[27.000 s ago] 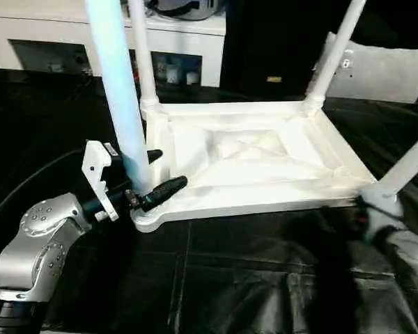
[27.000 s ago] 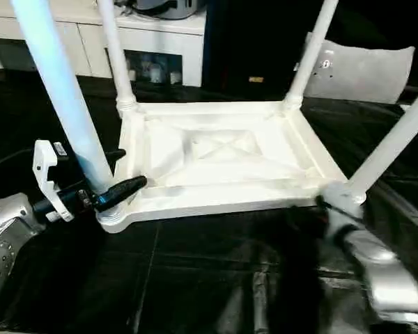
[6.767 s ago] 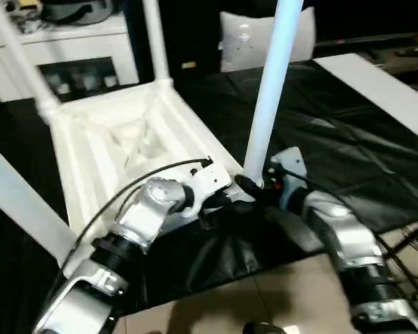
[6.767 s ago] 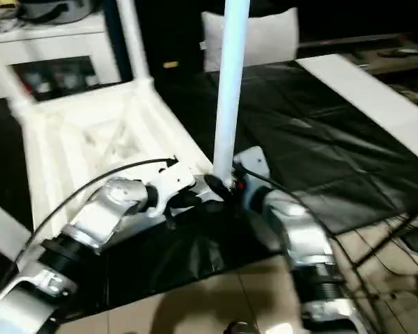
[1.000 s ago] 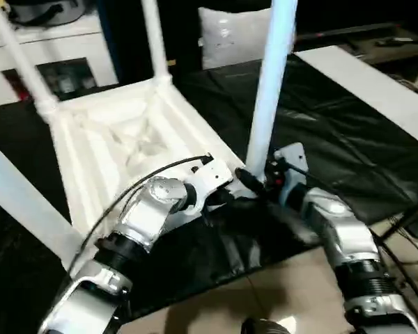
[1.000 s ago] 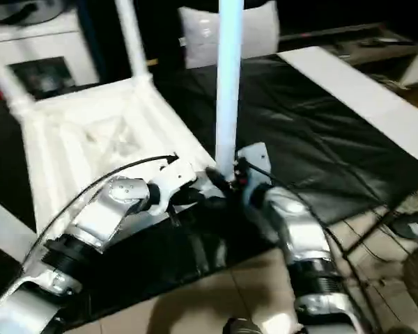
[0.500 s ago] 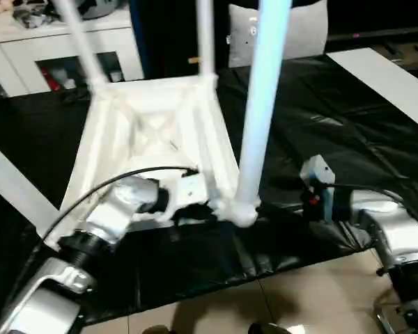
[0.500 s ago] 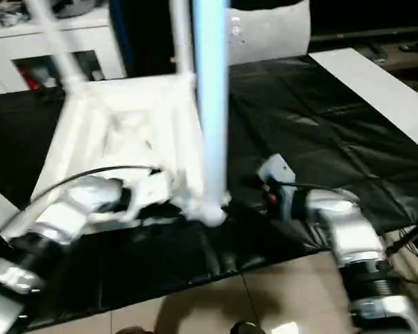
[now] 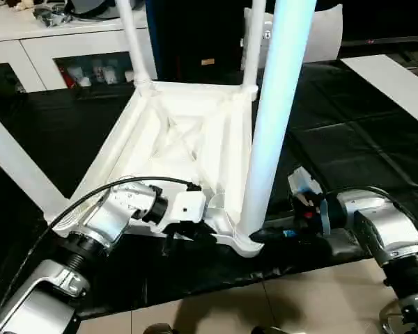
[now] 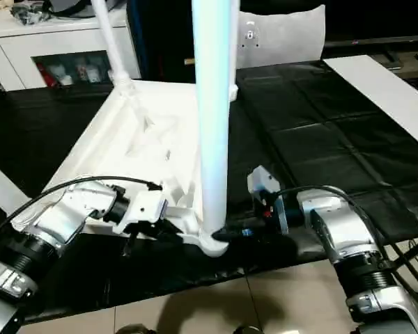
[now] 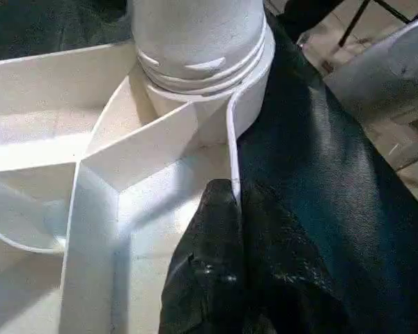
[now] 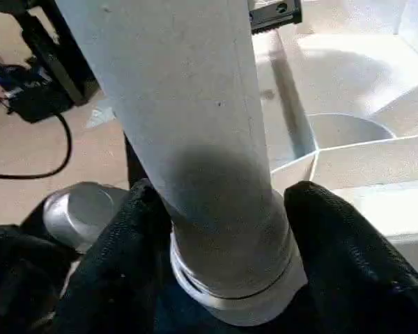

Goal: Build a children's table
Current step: Rotate leg to tighten

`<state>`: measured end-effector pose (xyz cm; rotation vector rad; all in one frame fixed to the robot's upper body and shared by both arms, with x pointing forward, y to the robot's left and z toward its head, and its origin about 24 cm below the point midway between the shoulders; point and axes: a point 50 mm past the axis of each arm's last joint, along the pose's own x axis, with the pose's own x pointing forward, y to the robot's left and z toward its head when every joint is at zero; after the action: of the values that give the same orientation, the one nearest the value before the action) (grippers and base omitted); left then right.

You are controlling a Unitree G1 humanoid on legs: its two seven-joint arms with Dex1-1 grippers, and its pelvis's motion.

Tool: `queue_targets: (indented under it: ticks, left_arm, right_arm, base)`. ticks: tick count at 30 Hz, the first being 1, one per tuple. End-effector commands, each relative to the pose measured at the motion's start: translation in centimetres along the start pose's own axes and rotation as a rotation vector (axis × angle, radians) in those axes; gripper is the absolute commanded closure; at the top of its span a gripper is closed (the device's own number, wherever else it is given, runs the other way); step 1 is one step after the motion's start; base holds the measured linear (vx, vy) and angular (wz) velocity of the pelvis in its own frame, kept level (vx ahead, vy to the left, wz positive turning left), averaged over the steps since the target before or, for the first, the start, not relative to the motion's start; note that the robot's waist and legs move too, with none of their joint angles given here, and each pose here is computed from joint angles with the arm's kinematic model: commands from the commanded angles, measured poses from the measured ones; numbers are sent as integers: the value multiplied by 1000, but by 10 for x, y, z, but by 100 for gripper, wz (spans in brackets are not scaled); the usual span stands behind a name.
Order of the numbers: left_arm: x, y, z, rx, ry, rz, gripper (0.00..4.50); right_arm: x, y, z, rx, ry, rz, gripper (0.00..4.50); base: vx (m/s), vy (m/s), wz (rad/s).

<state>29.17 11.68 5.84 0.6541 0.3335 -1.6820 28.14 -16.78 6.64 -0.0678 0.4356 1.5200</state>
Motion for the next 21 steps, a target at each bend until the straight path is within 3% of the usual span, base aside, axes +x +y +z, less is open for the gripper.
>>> queue_targets:
  ticks: [1,11,15,18,21]
  left_arm:
    - [8,-6,7,55,-14,-97,450]
    - [9,-4,6,51,-14,-94,450]
    - [9,-1,6,-4,-28,-40,450]
    - [11,5,9,-65,-60,27,450]
    - [17,13,19,-135,-95,138,450]
  right_arm:
    - [0,-3,10,-26,-16,-4,208]
    - [10,-1,10,-18,-40,29,247]
    - [11,2,9,3,-79,19,249]
    - [14,-2,8,30,-112,-83,250]
    - [26,-15,6,88,-152,-320,250]
  base:
    - [0,0,0]
    - [0,0,0]
    - [0,0,0]
    - [0,0,0]
    - [0,0,0]
